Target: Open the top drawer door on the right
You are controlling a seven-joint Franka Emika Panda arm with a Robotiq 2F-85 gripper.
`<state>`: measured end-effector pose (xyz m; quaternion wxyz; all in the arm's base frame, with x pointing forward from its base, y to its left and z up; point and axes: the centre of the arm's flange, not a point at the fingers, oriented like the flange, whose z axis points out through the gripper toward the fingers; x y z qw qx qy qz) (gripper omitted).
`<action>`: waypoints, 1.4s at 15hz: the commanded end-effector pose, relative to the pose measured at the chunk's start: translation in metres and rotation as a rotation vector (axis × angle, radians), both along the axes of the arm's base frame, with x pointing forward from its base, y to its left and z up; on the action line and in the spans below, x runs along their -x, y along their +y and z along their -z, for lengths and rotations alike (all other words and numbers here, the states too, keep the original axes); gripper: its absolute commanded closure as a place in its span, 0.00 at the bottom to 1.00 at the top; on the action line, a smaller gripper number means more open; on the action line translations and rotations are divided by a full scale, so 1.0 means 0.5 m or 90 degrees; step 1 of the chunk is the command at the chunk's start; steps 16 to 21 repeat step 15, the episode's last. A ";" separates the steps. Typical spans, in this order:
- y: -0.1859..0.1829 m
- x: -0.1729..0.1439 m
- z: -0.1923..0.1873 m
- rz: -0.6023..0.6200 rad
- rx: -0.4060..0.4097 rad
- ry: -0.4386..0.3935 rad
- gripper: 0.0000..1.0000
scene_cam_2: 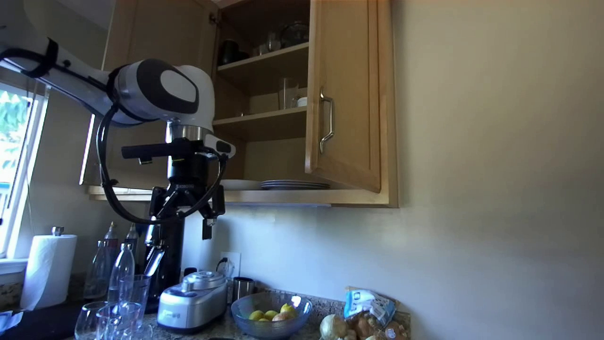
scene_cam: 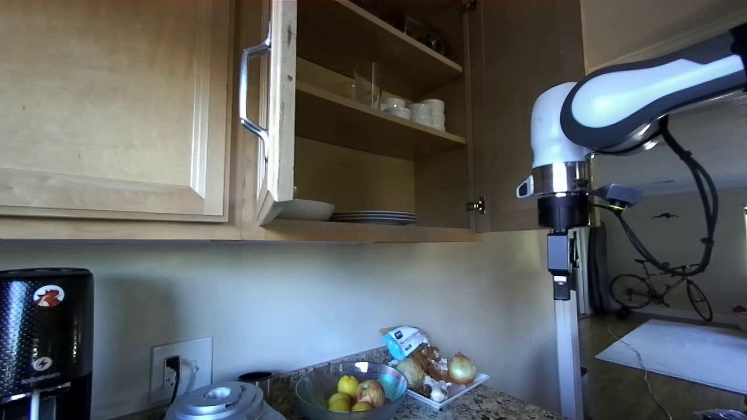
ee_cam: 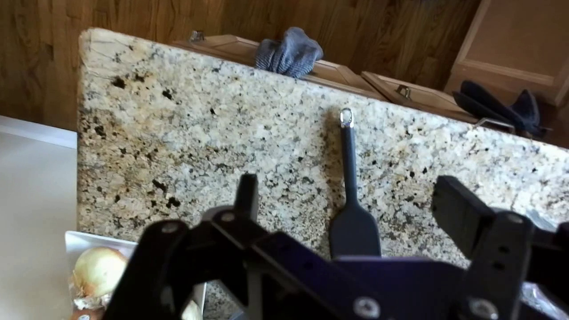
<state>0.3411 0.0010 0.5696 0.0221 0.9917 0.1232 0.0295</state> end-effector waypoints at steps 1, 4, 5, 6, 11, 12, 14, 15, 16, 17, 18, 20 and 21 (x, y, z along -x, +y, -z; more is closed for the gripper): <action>0.011 -0.030 -0.002 0.029 -0.061 -0.033 0.00; 0.011 -0.027 0.004 0.017 -0.060 -0.022 0.00; 0.011 -0.032 0.006 0.022 -0.069 -0.022 0.00; 0.010 -0.035 0.008 0.025 -0.073 -0.020 0.00; 0.009 -0.037 0.008 0.029 -0.076 -0.019 0.00; 0.009 -0.037 0.008 0.029 -0.076 -0.019 0.00; 0.009 -0.037 0.008 0.029 -0.076 -0.019 0.00; 0.009 -0.037 0.008 0.029 -0.076 -0.019 0.00; 0.009 -0.037 0.008 0.029 -0.076 -0.019 0.00; 0.009 -0.037 0.008 0.029 -0.076 -0.019 0.00; 0.009 -0.037 0.008 0.029 -0.076 -0.019 0.00; 0.009 -0.037 0.008 0.029 -0.076 -0.019 0.00; 0.009 -0.037 0.008 0.029 -0.076 -0.019 0.00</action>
